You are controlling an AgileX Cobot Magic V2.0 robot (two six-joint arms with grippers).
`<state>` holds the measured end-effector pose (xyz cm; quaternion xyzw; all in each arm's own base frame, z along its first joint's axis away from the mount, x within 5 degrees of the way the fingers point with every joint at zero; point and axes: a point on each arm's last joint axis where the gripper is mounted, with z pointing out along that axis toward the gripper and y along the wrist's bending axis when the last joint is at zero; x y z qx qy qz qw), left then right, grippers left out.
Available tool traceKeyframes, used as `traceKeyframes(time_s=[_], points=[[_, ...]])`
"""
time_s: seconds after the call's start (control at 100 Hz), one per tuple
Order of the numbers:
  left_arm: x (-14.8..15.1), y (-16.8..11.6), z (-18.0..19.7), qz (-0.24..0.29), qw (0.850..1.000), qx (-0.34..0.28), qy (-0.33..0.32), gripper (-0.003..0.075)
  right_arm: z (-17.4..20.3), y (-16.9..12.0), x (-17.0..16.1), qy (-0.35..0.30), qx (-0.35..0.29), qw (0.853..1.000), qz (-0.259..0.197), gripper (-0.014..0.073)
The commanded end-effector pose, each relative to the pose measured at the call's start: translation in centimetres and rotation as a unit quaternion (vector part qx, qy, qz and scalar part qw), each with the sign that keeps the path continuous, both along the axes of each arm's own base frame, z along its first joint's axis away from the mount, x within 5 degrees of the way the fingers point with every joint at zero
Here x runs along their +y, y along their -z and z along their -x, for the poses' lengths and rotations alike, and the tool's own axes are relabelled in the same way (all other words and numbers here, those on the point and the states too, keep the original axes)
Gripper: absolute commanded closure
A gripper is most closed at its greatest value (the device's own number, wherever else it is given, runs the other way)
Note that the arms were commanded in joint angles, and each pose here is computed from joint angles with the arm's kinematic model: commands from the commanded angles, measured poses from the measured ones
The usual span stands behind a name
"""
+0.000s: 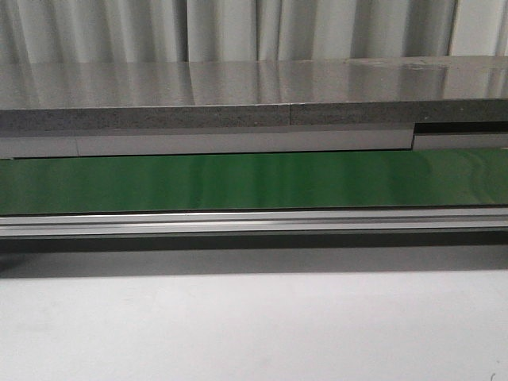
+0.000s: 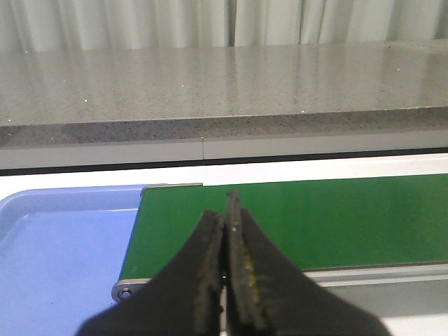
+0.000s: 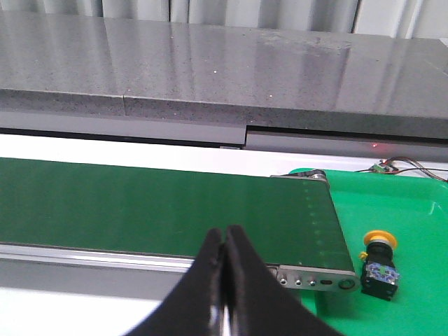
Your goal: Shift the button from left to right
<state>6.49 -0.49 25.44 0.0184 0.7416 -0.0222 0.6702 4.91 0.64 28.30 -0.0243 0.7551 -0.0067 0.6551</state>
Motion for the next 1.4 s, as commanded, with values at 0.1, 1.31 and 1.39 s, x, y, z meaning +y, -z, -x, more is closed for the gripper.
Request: traceKeyframes(time_s=[0.1,1.31,1.39], points=[[0.1,-1.6,0.0,0.007,0.999,-0.047,-0.004,0.0741,0.0,-1.3,-0.1,0.007,-0.039,0.999,-0.005,0.0663],[0.1,-1.6,0.0,0.007,0.999,-0.047,-0.004,0.0741,-0.5,7.8,-0.1,-0.032,-0.088,0.993,-0.077,0.0663],[0.1,-1.6,0.0,0.007,0.999,-0.047,-0.004,0.0741,-0.5,7.8,-0.1,-0.032,-0.086,0.993,-0.077,0.0663]])
